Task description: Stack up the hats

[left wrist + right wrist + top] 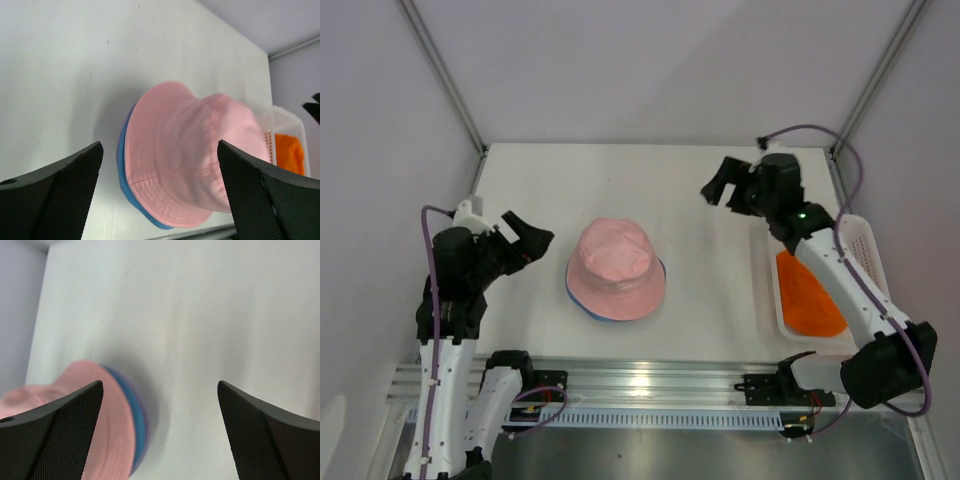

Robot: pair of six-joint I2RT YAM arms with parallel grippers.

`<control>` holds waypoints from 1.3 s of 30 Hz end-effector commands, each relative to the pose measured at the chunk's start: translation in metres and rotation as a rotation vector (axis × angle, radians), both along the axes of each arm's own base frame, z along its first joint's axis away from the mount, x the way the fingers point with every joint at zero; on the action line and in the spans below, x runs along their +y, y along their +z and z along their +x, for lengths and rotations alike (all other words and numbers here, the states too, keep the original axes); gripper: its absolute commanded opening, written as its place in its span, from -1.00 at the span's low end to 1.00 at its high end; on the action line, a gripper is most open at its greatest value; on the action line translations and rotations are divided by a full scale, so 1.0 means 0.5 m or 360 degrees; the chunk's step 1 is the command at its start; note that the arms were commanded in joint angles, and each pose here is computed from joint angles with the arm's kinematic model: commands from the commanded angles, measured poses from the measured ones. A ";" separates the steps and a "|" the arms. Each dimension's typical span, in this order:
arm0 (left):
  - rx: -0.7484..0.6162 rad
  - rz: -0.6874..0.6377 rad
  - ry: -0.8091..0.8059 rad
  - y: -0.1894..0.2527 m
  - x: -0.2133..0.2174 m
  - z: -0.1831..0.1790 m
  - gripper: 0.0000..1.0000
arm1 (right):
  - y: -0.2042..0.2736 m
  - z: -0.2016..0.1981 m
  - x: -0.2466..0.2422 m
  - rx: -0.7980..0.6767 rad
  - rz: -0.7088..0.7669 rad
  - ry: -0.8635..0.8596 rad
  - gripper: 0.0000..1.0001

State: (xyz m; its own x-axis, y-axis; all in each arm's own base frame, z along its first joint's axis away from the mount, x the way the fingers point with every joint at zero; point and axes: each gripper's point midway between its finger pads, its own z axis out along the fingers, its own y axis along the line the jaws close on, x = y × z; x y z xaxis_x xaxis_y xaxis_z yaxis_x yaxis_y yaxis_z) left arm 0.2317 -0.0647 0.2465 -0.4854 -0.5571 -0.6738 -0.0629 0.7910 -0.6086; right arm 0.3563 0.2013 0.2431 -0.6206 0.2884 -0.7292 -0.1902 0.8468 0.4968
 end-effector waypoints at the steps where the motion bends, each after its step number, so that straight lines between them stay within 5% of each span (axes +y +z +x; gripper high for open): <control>1: -0.0139 0.0283 0.0058 0.098 0.046 -0.005 0.99 | 0.107 -0.004 -0.182 -0.0109 -0.0239 -0.0320 0.99; 5: -0.0187 0.0412 0.0090 0.139 0.068 0.002 0.99 | 0.094 -0.056 -0.417 0.0065 -0.0595 -0.0956 0.99; 8: -0.0194 0.0433 0.0079 0.148 0.068 0.006 0.99 | 0.020 -0.109 -0.528 0.0287 -0.0583 -0.1205 0.99; 14: -0.0151 0.0431 0.0036 0.126 0.058 0.008 0.99 | -0.126 -0.151 -0.539 0.0520 -0.0466 -0.1191 0.99; 23: -0.0111 0.0412 0.0013 0.098 0.052 -0.003 0.99 | -0.196 -0.115 -0.552 0.0563 -0.0499 -0.1193 0.92; 26: -0.0112 0.0401 0.0010 0.097 0.050 -0.004 0.99 | -0.203 -0.104 -0.555 0.0573 -0.0528 -0.1169 0.58; 29: -0.0107 0.0391 0.0006 0.094 0.048 -0.007 0.99 | -0.205 -0.096 -0.562 0.0573 -0.0566 -0.1159 -0.19; 30: -0.0108 0.0387 0.0011 0.093 0.048 -0.006 0.99 | -0.205 -0.095 -0.565 0.0573 -0.0579 -0.1161 -0.67; 31: -0.0108 0.0382 0.0008 0.092 0.047 -0.005 0.99 | -0.201 -0.092 -0.567 0.0565 -0.0585 -0.1163 -0.93; 34: -0.0109 0.0366 0.0002 0.092 0.044 -0.002 0.99 | -0.169 -0.082 -0.562 0.0527 -0.0574 -0.1142 -1.00; 39: -0.0116 0.0332 -0.0035 0.087 0.033 0.007 0.99 | 0.042 -0.036 -0.474 0.0134 -0.0570 -0.0952 -1.00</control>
State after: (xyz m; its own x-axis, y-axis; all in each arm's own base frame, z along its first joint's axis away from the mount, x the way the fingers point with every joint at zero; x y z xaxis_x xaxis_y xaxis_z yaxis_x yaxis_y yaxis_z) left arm 0.2292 -0.0408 0.2868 -0.4497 -0.3837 -0.8065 -0.0445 0.9115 -0.4089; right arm 0.3152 -0.0625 0.1747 -0.6073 0.4548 -0.6514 0.5160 0.8492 0.1119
